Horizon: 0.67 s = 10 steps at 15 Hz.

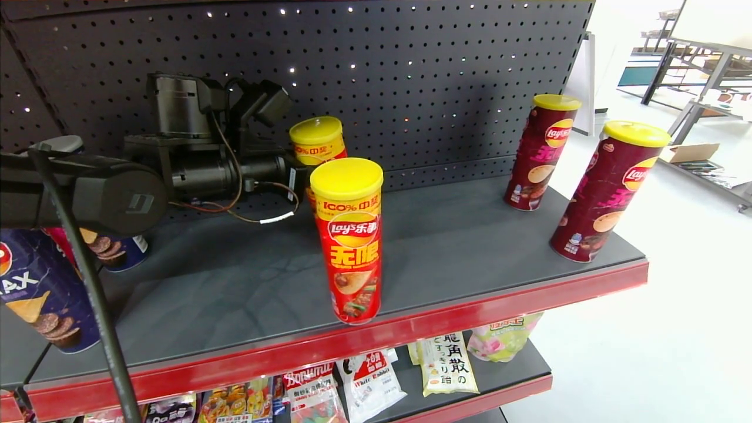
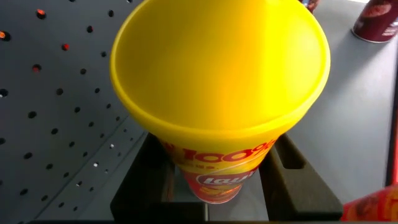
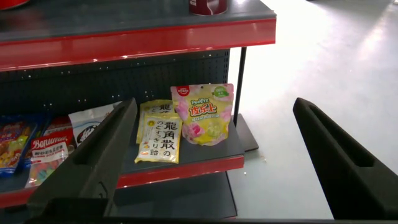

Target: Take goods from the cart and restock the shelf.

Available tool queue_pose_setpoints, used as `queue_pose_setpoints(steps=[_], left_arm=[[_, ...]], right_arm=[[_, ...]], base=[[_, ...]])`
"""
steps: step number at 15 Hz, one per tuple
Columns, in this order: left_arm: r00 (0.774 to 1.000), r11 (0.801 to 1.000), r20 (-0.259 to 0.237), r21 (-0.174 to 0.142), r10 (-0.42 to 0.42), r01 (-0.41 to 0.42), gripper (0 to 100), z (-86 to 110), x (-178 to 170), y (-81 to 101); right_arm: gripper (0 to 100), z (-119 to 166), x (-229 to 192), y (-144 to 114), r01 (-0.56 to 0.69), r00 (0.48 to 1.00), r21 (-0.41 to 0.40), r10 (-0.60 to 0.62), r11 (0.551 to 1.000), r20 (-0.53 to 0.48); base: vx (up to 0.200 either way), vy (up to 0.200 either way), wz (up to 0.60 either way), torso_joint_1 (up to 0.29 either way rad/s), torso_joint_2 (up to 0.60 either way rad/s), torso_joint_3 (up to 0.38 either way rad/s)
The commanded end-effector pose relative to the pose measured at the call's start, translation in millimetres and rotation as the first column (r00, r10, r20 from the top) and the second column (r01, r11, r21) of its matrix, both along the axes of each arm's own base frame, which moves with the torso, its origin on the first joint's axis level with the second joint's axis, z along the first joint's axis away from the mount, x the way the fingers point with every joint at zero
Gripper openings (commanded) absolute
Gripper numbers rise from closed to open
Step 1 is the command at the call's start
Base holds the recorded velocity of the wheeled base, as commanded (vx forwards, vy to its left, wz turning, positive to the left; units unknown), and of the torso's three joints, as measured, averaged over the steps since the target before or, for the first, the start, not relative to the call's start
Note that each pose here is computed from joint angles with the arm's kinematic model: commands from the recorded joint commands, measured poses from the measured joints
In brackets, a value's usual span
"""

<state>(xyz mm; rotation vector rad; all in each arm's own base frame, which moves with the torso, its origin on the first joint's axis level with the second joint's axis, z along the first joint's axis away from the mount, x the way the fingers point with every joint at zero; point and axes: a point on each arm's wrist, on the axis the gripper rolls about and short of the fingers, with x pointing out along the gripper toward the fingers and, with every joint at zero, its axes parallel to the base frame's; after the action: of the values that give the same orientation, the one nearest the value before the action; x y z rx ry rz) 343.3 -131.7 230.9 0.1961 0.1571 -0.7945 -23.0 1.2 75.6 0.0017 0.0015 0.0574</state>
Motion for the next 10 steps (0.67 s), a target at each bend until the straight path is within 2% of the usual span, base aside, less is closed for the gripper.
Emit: queue_pose_setpoints(steps=[1, 9, 10], left_arm=[[1.0, 1.0, 0.011, -0.004, -0.001, 0.001, 0, 5.7, -0.4, 0.2], [1.0, 1.0, -0.007, 0.004, 0.0, 0.0, 0, -0.5, 2.0, -0.7], [1.0, 1.0, -0.007, 0.005, 0.0, 0.0, 100, -1.3, 2.3, -0.8]], right_arm=[[100, 0.0, 0.1, 0.0, -0.001, 1.0, 0.0, 0.001, 1.0, -0.002], [100, 0.0, 0.0, 0.0, -0.001, 1.0, 0.0, 0.001, 1.0, 0.0], [100, 0.0, 0.0, 0.0, -0.001, 1.0, 0.0, 0.001, 1.0, 0.0]], base=[[0.0, 0.0, 0.0, 0.0, 0.0, 0.0], [0.0, 0.0, 0.0, 0.0, 0.0, 0.0], [0.0, 0.0, 0.0, 0.0, 0.0, 0.0]])
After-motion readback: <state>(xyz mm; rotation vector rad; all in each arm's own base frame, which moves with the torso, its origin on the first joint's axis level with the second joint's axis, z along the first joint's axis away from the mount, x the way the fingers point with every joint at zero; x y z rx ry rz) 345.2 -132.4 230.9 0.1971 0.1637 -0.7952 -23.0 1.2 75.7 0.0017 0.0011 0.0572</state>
